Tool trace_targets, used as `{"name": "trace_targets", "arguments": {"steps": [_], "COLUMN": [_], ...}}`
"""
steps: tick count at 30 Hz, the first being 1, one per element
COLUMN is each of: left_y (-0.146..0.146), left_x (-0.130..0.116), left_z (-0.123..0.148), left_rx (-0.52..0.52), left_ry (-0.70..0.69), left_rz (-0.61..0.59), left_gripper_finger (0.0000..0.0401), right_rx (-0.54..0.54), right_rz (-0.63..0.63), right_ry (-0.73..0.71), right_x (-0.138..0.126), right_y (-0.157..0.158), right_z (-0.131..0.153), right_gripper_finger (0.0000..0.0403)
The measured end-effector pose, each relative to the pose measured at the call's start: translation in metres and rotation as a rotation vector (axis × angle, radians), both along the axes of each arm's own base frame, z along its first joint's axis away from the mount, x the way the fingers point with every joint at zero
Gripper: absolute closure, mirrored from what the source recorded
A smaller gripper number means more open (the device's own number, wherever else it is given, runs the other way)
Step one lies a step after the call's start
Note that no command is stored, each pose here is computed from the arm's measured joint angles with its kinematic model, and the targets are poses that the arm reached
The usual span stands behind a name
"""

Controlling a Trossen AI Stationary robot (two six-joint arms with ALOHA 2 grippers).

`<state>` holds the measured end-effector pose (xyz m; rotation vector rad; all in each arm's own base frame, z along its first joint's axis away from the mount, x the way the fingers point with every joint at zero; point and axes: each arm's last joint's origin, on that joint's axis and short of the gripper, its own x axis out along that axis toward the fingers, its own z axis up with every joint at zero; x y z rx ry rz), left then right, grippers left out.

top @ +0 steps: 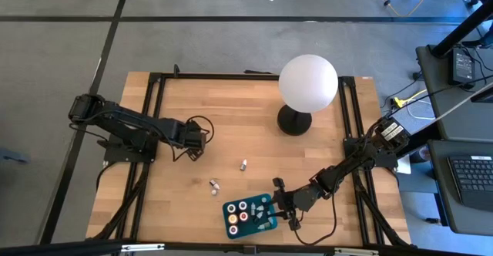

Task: Pick & Place food coloring
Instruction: Put the small brown food coloring bottle into the blue bin

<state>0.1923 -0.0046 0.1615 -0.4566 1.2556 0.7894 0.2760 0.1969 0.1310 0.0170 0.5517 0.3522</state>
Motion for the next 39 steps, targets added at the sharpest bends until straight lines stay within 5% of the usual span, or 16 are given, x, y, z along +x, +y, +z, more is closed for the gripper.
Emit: {"name": "trace_targets", "arguments": {"steps": [9, 32, 39], "left_y": [0.014, 0.04, 0.039], "left_x": [0.001, 0.013, 0.013], "left_z": [0.0, -0.024, -0.029], "left_rx": [0.093, -0.049, -0.082], "left_ry": [0.035, 0.142, 0.175], "left_rz": [-0.047, -0.224, -0.225], "left_gripper_finger": [0.0146, 0.015, 0.0184], "right_rx": [-0.002, -0.018, -0.019], "right_rz": [0.0, 0.006, 0.007], "right_ry": [-0.001, -0.008, -0.006], "right_x": [0.0, 0.001, 0.001], "right_y": [0.0, -0.001, -0.001], "right_z": [0.0, 0.0, 0.0], "right_gripper_finger": [0.0244, 0.0244, 0.0243]}}
